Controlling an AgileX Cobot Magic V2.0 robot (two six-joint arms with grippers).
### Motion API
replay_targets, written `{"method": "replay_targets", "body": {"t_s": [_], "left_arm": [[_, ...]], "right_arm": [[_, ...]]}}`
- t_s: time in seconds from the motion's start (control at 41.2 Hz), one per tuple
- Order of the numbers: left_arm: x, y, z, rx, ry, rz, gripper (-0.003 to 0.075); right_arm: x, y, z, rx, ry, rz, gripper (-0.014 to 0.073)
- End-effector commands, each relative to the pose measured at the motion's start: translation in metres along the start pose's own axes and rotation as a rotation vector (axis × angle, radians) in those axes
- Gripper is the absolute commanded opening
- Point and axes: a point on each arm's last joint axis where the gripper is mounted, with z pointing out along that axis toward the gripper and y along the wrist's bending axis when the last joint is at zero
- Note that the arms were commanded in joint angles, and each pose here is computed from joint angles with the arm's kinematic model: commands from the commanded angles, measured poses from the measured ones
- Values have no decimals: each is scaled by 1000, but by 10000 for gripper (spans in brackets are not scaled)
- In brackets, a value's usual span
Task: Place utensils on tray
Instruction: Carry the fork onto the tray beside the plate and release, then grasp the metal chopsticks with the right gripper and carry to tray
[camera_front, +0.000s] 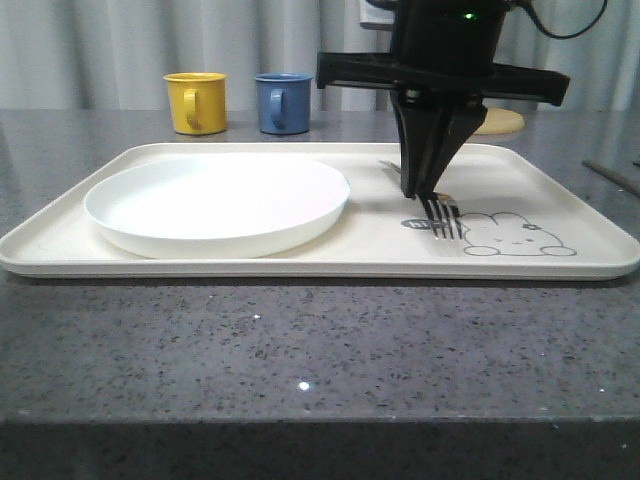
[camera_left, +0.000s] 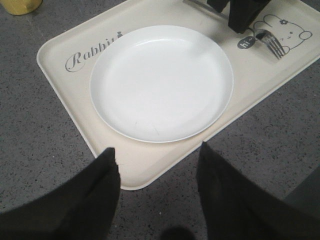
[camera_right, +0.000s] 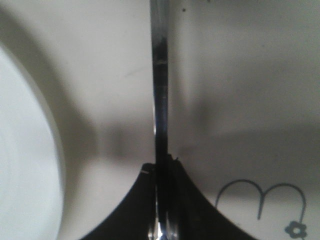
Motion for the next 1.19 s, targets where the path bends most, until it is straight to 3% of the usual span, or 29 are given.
{"method": "replay_targets", "body": {"t_s": [0.0,0.219,0.413,0.534,0.753,0.898,1.165], "left_arm": [[-13,0,-7,4,-103,-6,349],[-13,0,-7,4,-103,-6,349],[-13,0,-7,4,-103,-6,349],[-13,0,-7,4,-103,-6,349],[-13,0,-7,4,-103,-6,349],[-13,0,-7,4,-103,-6,349],[-13,0,-7,4,-103,-6,349]], "right_arm": [[-7,4,-24,-55,-105,27,6],[-8,5,-22,-62,-115,48,22],[-9,5,-22,-64,-118,48,246],[-9,4,-25,-58,-133,41,292],[-2,-6,-69,-12,-245,-167,288],[10,-33,-102,99,-278,-261,288],[18,-116,-122,167,-252,-195,288]]}}
